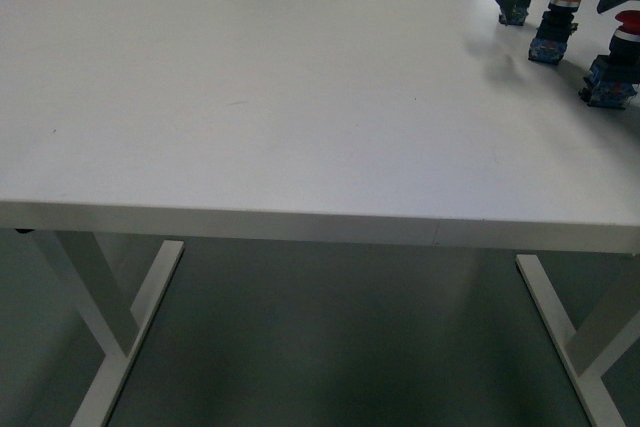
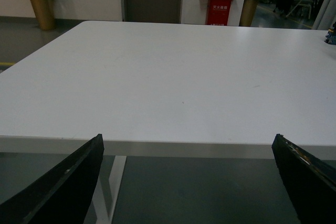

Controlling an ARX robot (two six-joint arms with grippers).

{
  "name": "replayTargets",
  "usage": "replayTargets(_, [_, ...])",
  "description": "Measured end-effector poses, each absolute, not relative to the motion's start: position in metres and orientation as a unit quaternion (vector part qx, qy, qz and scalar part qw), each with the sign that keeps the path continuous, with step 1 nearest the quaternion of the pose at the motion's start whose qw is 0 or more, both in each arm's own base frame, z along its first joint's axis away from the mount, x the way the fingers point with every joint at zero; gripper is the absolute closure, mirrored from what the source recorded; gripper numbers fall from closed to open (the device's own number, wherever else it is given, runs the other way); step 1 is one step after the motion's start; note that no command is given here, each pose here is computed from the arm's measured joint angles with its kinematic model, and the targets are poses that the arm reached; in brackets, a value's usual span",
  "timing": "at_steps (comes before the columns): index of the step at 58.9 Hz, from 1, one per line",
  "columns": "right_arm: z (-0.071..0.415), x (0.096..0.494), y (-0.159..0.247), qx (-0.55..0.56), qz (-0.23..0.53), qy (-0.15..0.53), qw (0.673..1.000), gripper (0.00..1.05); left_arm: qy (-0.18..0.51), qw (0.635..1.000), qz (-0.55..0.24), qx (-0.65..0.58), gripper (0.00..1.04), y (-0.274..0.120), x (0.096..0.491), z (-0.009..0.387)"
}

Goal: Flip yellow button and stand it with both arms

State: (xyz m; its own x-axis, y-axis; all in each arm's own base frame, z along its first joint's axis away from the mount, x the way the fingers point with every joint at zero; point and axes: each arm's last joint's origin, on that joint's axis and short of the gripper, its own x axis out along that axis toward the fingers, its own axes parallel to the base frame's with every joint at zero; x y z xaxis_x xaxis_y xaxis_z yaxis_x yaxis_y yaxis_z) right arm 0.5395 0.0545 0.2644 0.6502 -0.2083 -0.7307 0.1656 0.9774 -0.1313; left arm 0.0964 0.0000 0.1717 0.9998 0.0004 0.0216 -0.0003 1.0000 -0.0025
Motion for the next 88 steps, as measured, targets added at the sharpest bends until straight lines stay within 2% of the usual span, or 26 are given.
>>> replayTargets(7, [0.266, 0.541, 0.054, -0.031, -0.099, 0.395, 0.913, 0.14, -0.011, 1.000, 0.000, -0.001, 0.06, 0.000, 0.096, 0.172])
replayTargets(10, [0.266, 0.542, 0.054, -0.034, -0.099, 0.393, 0.914, 0.13, -0.011, 1.000, 0.000, -0.001, 0.06, 0.000, 0.096, 0.172])
replayTargets(14, [0.267, 0.543, 0.053, -0.038, -0.101, 0.387, 0.916, 0.02, -0.011, 1.000, 0.000, -0.001, 0.06, 0.000, 0.096, 0.172])
replayTargets(20, [0.269, 0.544, 0.051, -0.046, -0.105, 0.380, 0.918, 0.05, -0.011, 1.000, 0.000, -0.001, 0.06, 0.000, 0.096, 0.172])
replayTargets(22, [0.270, 0.544, 0.050, -0.053, -0.105, 0.375, 0.920, 0.12, -0.011, 1.000, 0.000, -0.001, 0.06, 0.000, 0.096, 0.172])
replayTargets(24, [0.271, 0.545, 0.049, -0.058, -0.106, 0.372, 0.920, 0.15, -0.011, 1.000, 0.000, -0.001, 0.06, 0.000, 0.096, 0.172])
replayTargets(29, [0.278, 0.545, 0.047, -0.075, -0.104, 0.361, 0.924, 0.05, -0.011, 1.000, 0.000, -0.001, 0.06, 0.000, 0.096, 0.172])
replayTargets(31, [0.285, 0.543, 0.045, -0.084, -0.099, 0.351, 0.927, 0.03, -0.011, 1.000, 0.000, -0.001, 0.06, 0.000, 0.096, 0.172])
replayTargets(37, [0.309, 0.536, 0.041, -0.105, -0.085, 0.329, 0.935, 0.12, -0.011, 1.000, 0.000, -0.001, 0.06, 0.000, 0.096, 0.172])
replayTargets(39, [0.315, 0.534, 0.041, -0.103, -0.083, 0.323, 0.937, 0.11, -0.011, 1.000, 0.000, -0.001, 0.06, 0.000, 0.096, 0.172])
replayTargets(42, [0.336, 0.525, 0.038, -0.108, -0.073, 0.304, 0.944, 0.03, -0.011, 1.000, 0.000, -0.001, 0.06, 0.000, 0.096, 0.172])
replayTargets(46, [0.364, 0.513, 0.034, -0.102, -0.047, 0.269, 0.957, 0.08, -0.011, 1.000, 0.000, -0.001, 0.06, 0.000, 0.096, 0.172])
replayTargets(49, [0.379, 0.504, 0.032, -0.088, -0.024, 0.240, 0.966, 0.07, -0.011, 1.000, 0.000, -0.001, 0.06, 0.000, 0.096, 0.172])
replayTargets(52, [0.397, 0.484, 0.028, -0.068, -0.004, 0.210, 0.975, 0.07, -0.011, 1.000, 0.000, -0.001, 0.06, 0.000, 0.096, 0.172])
replayTargets(57, [0.429, 0.428, 0.020, -0.033, 0.029, 0.160, 0.986, 0.07, -0.011, 1.000, 0.000, -0.001, 0.06, 0.000, 0.096, 0.172])
replayTargets(65, [0.453, 0.342, 0.010, 0.022, 0.065, 0.101, 0.992, 0.07, -0.011, 1.000, 0.000, -0.001, 0.06, 0.000, 0.096, 0.172])
replayTargets(69, [0.447, 0.300, 0.007, 0.055, 0.076, 0.085, 0.992, 0.07, -0.011, 1.000, 0.000, -0.001, 0.06, 0.000, 0.096, 0.172])
replayTargets(80, [0.403, 0.252, 0.004, 0.142, 0.090, 0.099, 0.981, 0.07, -0.011, 1.000, 0.000, -0.001, 0.06, 0.000, 0.096, 0.172])
replayTargets(84, [0.381, 0.227, 0.001, 0.084, 0.017, 0.017, 0.996, 0.23, -0.011, 1.000, 0.000, -0.001, 0.06, 0.000, 0.096, 0.172])
replayTargets(88, [0.359, 0.201, 0.000, 0.043, 0.002, -0.021, 0.999, 0.35, -0.011, 1.000, 0.001, -0.001, 0.06, 0.000, 0.096, 0.172])
